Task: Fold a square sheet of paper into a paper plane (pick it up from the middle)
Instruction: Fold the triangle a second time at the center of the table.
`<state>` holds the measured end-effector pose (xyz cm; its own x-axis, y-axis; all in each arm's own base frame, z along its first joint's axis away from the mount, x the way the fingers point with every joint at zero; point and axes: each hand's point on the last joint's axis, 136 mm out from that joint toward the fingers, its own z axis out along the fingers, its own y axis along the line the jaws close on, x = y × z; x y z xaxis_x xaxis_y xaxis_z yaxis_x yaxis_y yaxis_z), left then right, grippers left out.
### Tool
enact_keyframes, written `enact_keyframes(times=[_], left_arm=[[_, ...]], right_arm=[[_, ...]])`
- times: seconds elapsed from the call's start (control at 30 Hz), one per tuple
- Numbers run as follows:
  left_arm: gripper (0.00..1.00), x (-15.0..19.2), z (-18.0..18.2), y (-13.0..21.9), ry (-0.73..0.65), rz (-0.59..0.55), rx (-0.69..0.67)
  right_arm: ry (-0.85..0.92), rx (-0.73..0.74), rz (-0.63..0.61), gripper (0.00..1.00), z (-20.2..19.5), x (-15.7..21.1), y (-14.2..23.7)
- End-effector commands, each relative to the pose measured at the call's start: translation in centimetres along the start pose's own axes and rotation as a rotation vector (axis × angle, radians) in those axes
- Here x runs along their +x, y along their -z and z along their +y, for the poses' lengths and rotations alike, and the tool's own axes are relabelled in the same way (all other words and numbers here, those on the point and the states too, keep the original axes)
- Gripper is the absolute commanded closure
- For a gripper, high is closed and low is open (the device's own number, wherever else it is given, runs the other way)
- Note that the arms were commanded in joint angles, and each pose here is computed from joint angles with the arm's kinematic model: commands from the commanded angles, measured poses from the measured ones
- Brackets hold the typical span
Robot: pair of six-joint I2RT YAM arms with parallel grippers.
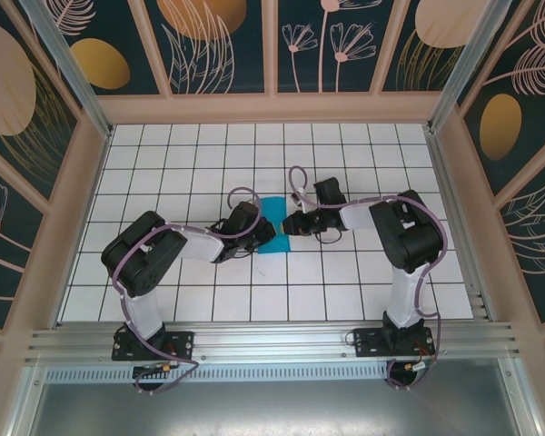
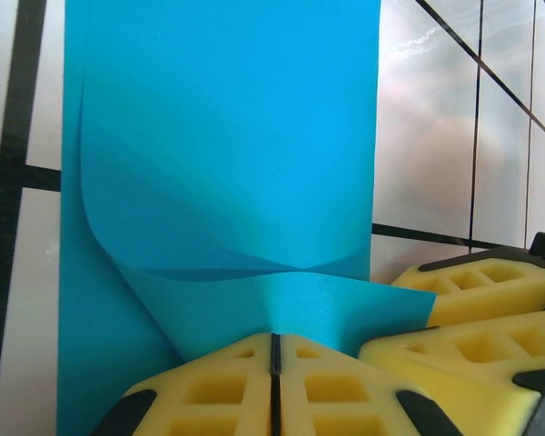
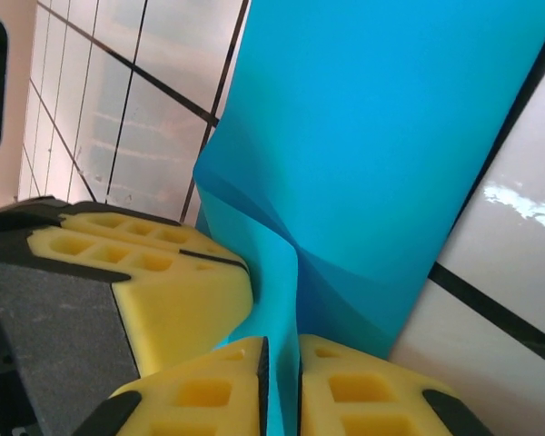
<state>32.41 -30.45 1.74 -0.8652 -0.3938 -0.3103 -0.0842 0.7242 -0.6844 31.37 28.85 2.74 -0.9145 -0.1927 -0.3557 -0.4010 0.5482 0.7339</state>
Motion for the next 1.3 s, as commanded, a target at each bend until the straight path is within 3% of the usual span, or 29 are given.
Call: enact_keyframes(times=[0.0,0.23,0.47,0.57,0.77,0.93,1.27], left_arm=[[0.89,0.3,2.1,0.3,0.012,-0.005,-0.067],[0.89,0.4,2.2,0.3,0.007,-0.003,-0.068],[0.90,0.7,2.6,0.2,0.006,0.004,-0.073],[0.90,0.8,2.4,0.1,0.005,0.009,-0.062],[0.90,0.7,1.8,0.0,0.001,0.013,-0.042],[0.90,0.7,1.9,0.1,0.000,0.011,-0.047],[0.90,0.7,2.1,0.1,0.005,0.009,-0.050]], right_arm=[[-0.001,-0.018,0.007,0.87,0.9,0.0,0.7],[0.013,-0.010,0.001,0.95,1.1,-0.8,0.9],[0.003,0.132,-0.075,0.74,0.4,-1.7,3.1],[0.000,0.132,-0.120,0.71,1.5,-1.9,4.5],[0.003,-0.001,-0.055,0.84,5.2,0.3,3.7],[-0.005,-0.014,0.009,0.93,5.7,2.0,2.1],[-0.033,0.002,0.103,0.96,4.8,4.1,-0.1]])
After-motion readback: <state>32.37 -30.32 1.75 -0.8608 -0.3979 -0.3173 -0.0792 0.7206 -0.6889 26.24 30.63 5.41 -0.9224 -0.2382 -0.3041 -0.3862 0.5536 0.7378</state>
